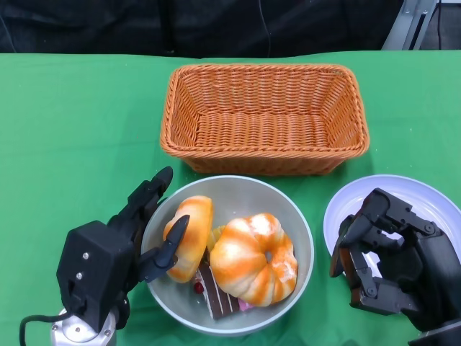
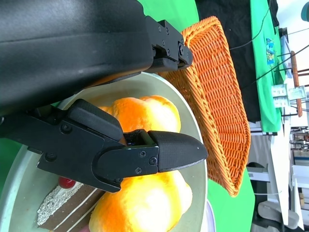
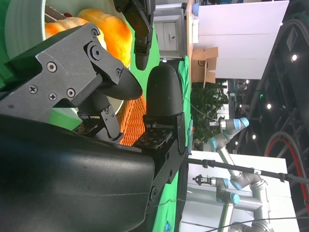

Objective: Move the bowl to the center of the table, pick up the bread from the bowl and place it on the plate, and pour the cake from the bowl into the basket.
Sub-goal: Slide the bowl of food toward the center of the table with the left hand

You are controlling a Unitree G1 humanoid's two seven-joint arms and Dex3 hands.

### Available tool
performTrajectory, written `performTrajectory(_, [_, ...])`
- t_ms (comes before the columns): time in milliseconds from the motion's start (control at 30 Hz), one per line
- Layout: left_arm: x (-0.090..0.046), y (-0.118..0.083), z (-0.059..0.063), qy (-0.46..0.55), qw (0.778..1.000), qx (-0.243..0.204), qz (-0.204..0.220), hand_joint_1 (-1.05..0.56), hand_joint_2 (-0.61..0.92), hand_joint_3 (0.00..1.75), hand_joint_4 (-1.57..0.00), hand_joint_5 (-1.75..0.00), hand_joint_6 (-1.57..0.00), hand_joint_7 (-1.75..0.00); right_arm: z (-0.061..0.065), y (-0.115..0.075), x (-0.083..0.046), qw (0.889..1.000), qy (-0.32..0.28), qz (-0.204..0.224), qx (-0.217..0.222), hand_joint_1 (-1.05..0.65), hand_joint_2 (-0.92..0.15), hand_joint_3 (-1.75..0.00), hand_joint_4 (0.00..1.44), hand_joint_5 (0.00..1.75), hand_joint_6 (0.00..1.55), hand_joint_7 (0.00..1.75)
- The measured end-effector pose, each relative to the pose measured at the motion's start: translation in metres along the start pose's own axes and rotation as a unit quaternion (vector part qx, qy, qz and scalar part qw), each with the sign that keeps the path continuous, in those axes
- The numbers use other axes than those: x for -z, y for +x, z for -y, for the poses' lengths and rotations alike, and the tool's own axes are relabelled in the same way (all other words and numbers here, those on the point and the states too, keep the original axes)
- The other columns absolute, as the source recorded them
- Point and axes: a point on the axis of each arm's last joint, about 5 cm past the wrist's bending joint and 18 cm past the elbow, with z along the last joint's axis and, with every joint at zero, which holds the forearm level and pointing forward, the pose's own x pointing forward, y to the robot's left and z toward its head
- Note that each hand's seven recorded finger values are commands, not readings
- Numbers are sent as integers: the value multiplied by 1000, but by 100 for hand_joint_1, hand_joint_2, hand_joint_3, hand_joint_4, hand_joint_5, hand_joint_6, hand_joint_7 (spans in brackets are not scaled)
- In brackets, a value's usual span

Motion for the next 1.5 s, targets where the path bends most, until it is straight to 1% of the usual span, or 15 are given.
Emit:
performTrajectory(400, [1, 1, 6, -17, 1000, 23, 2, -81, 92, 58, -20, -1, -16, -1, 0, 0, 1, 1000, 0, -1, 1, -10, -52, -127, 76, 175, 64, 158])
performTrajectory(567, [0, 0, 3, -11, 1000, 23, 4, -83, 92, 59, -19, -1, -16, -1, 0, 0, 1, 1000, 1, -3, 1, -9, -52, -127, 76, 175, 64, 158])
performTrajectory(667, [-2, -2, -3, -2, 1000, 25, 7, -83, 92, 58, -20, -1, -17, -1, 0, 0, 1, 1000, 1, -3, 1, -10, -52, -127, 75, 175, 64, 158])
performTrajectory(800, [-7, -3, -13, -1, 1000, 14, 19, -82, 92, 55, -20, -1, -18, -1, 0, 0, 1, 1000, 1, -3, 1, -10, -53, -126, 75, 175, 63, 157])
performTrajectory(933, [-9, -6, -29, -2, 1000, -7, 25, -82, 92, 54, -21, -1, -20, -2, 0, -1, 1, 1000, 1, -3, 1, -9, -53, -126, 74, 175, 63, 158])
performTrajectory(1067, [-11, -8, -37, 5, 999, -22, 40, -82, 92, 53, -23, -2, -21, -2, 0, -1, 1, 1000, 2, -3, 0, -9, -53, -125, 74, 175, 63, 158])
performTrajectory(1200, [-12, -10, -47, 9, 997, -39, 60, -82, 92, 47, -26, -2, -24, -2, 1, -1, 1, 1000, 2, -3, 0, -10, -53, -125, 75, 175, 64, 158])
performTrajectory(1267, [-11, -11, -50, -4, 997, -47, 63, -80, 92, 40, -33, -4, -31, -4, 1, -1, 1, 1000, 2, -3, 0, -10, -53, -125, 75, 175, 64, 158])
performTrajectory(1333, [-9, -12, -53, -22, 996, -56, 70, -72, 92, 26, -50, -8, -46, -6, 1, -1, 1, 1000, 2, -3, -2, -9, -54, -124, 74, 175, 64, 157])
performTrajectory(1400, [-8, -10, -56, -39, 993, -68, 92, -57, 92, 15, -68, -8, -62, -5, 1, -1, 1, 1000, 2, -3, -3, -9, -53, -123, 74, 175, 64, 156])
performTrajectory(1433, [-8, -10, -56, -47, 990, -74, 107, -48, 92, 13, -76, -8, -69, -5, 1, -1, 1, 1000, 2, -3, -3, -9, -54, -122, 74, 174, 64, 155])
performTrajectory(1500, [-5, -9, -55, -61, 986, -78, 133, -36, 92, 12, -89, -10, -82, -7, 2, -1, 1, 1000, 2, -2, -2, -8, -55, -119, 73, 173, 65, 153])
